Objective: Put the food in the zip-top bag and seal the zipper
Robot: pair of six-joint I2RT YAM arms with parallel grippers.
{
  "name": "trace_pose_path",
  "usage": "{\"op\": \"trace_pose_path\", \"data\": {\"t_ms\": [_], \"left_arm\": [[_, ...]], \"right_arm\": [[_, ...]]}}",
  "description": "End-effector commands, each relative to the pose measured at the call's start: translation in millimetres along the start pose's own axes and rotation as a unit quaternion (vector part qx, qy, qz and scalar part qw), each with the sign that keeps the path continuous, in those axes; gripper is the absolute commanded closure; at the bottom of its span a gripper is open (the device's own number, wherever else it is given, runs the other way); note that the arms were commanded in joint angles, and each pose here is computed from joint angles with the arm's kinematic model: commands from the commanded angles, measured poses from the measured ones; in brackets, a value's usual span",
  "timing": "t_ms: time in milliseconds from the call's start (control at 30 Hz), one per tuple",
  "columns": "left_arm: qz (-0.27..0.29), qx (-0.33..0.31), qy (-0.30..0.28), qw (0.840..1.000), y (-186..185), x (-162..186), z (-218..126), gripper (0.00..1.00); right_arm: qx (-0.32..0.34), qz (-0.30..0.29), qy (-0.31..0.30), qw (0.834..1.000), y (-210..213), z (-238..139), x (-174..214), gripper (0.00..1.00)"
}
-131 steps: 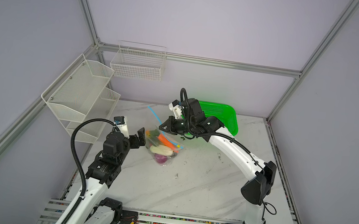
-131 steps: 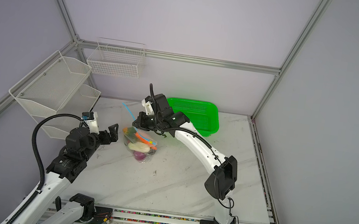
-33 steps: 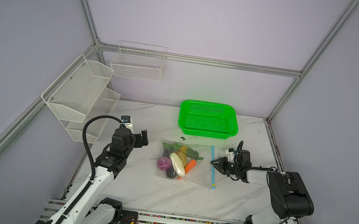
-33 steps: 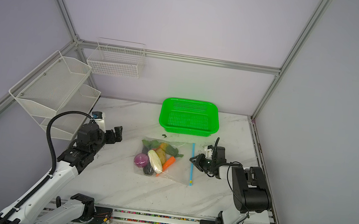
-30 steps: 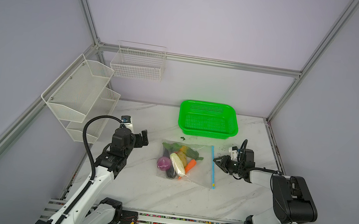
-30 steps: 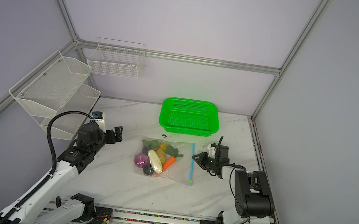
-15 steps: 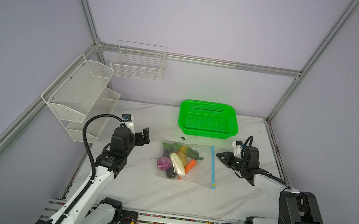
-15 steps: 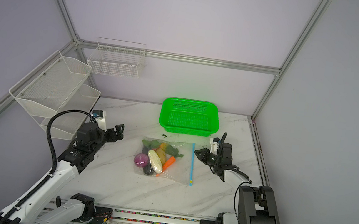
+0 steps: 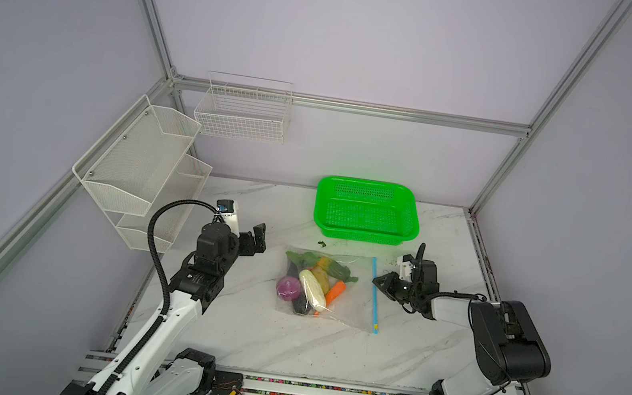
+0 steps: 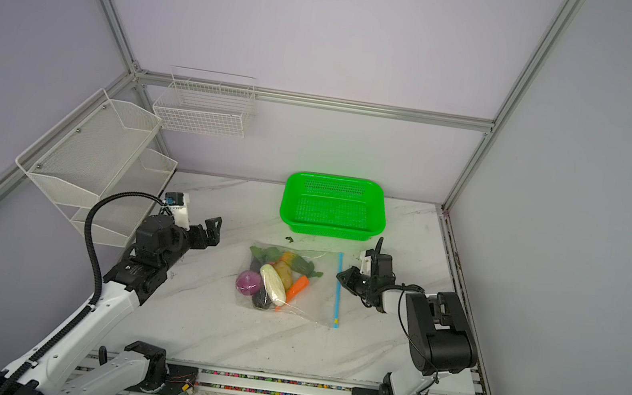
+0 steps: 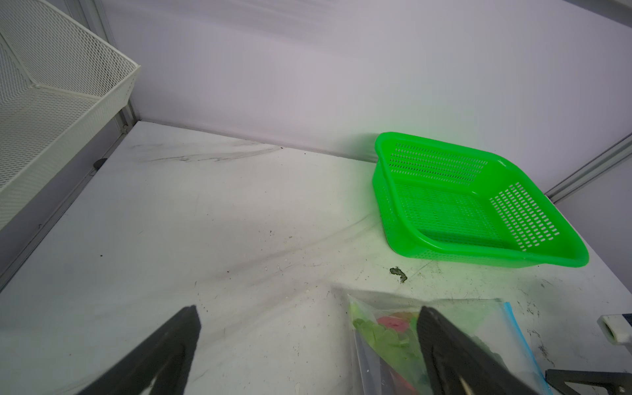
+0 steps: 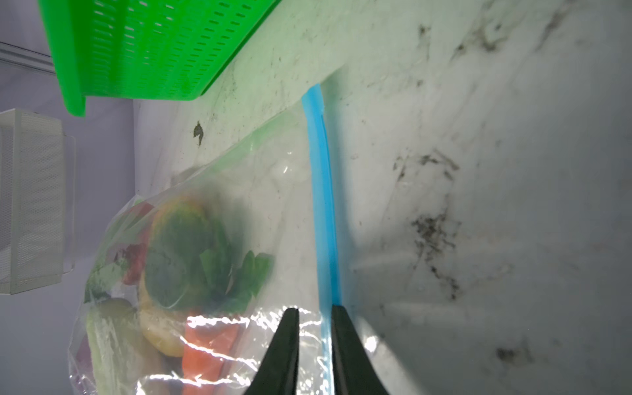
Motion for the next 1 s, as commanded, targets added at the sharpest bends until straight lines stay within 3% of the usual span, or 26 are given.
{"op": "trace_pose_path", "data": {"t_ms": [0,167,267,367,433,567,767,833,867,967], "left_arm": [[0.004,0.004,-0.002,1.000,1.8,1.2,2.9,0.00],[0.004,-0.036,-0.001,0.999,14.3,13.0,7.5,0.00],[0.022,-0.052,-0.003,0.998,22.1,22.1,12.0,0.00],[0.032,-0.069,-0.024,0.997,32.5,33.8,21.8,0.00],[0.053,-0.072,-0.046,0.995,39.5,42.6,26.6,0.00],[0.088,-0.098,-0.087,0.987,52.7,51.2,31.9,0.00],[0.090,-0.129,-0.077,0.985,73.7,59.5,44.7,0.00],[0.084,-0.129,-0.074,0.985,79.5,62.9,50.4,0.00],[0.078,-0.130,-0.073,0.986,81.4,63.3,52.9,0.00],[0.084,-0.138,-0.074,0.984,84.4,63.9,59.8,0.00]], "right_arm": [[0.013,-0.005,-0.012,1.000,0.2,5.1,-9.7,0.79],[0.017,-0.007,-0.024,1.000,6.2,-2.2,-19.5,0.79],[0.033,-0.064,-0.077,0.994,26.7,-30.3,-40.6,0.76],[0.075,-0.132,-0.157,0.976,41.4,-66.4,-59.6,0.76],[0.105,-0.174,-0.208,0.957,48.5,-89.2,-73.1,0.76],[0.186,-0.242,-0.315,0.899,56.3,-122.8,-88.0,0.74],[0.272,-0.339,-0.426,0.794,52.0,-150.3,-76.3,0.44],[0.289,-0.358,-0.451,0.764,47.3,-153.3,-67.4,0.42],[0.301,-0.349,-0.467,0.755,42.7,-155.2,-63.3,0.40],[0.316,-0.336,-0.469,0.753,30.9,-146.6,-58.9,0.38]]}}
Point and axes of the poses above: each gripper's point midway between its finger pads, its own z axis out along the fingers, its own y axis along the line the jaws close on, x = y × z, the point moved 9 cm from there along -z, back along the fingers, and after that the axes turned 14 degrees about -z, right-handed, at the moved point
